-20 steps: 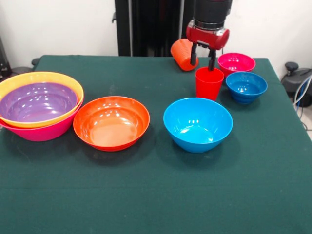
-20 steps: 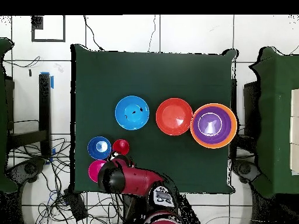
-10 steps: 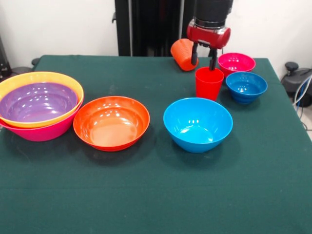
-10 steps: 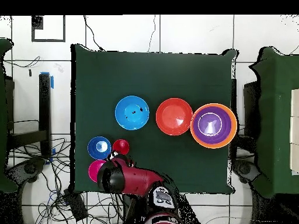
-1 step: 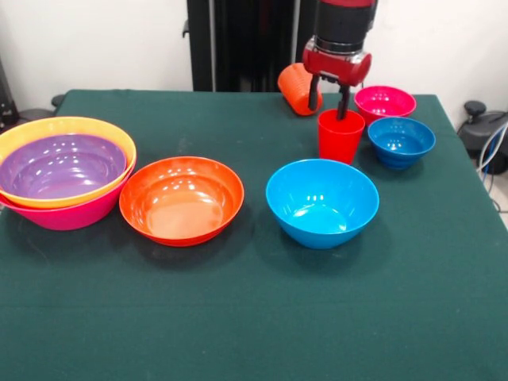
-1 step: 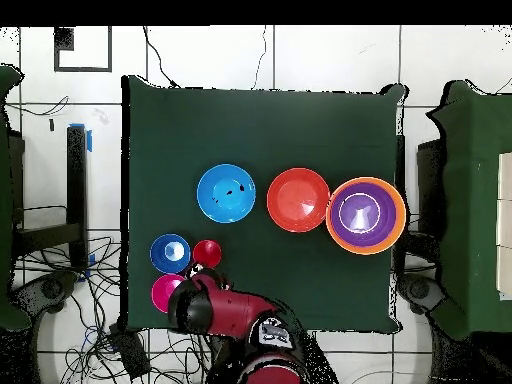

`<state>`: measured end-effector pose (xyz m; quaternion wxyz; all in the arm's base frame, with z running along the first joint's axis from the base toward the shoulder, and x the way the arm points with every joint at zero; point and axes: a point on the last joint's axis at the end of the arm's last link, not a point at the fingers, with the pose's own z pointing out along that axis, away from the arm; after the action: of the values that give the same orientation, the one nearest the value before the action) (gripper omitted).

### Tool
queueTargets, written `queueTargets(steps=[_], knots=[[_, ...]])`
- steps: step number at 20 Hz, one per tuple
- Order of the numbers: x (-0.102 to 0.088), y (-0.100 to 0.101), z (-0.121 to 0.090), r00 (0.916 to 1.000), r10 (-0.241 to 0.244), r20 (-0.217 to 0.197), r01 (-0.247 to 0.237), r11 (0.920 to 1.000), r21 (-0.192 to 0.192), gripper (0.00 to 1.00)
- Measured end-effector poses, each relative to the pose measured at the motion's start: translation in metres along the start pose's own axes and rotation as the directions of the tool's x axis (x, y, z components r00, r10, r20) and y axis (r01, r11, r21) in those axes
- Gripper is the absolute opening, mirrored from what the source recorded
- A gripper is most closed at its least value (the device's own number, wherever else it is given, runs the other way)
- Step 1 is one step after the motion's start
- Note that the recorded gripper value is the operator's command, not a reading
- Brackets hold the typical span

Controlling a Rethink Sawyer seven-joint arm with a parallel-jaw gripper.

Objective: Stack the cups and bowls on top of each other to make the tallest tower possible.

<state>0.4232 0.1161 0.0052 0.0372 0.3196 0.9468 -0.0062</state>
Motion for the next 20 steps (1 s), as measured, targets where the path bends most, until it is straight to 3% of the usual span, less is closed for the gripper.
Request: queueTargets(steps=[11,20], knots=[[0.019,-0.024,0.034,0.9999,-0.010,0.001,0.010,0.9986,0.051,1.00],[0.027,-0.028,0.046,0.9994,-0.028,0.018,0.027,0.9980,0.057,1.00]])
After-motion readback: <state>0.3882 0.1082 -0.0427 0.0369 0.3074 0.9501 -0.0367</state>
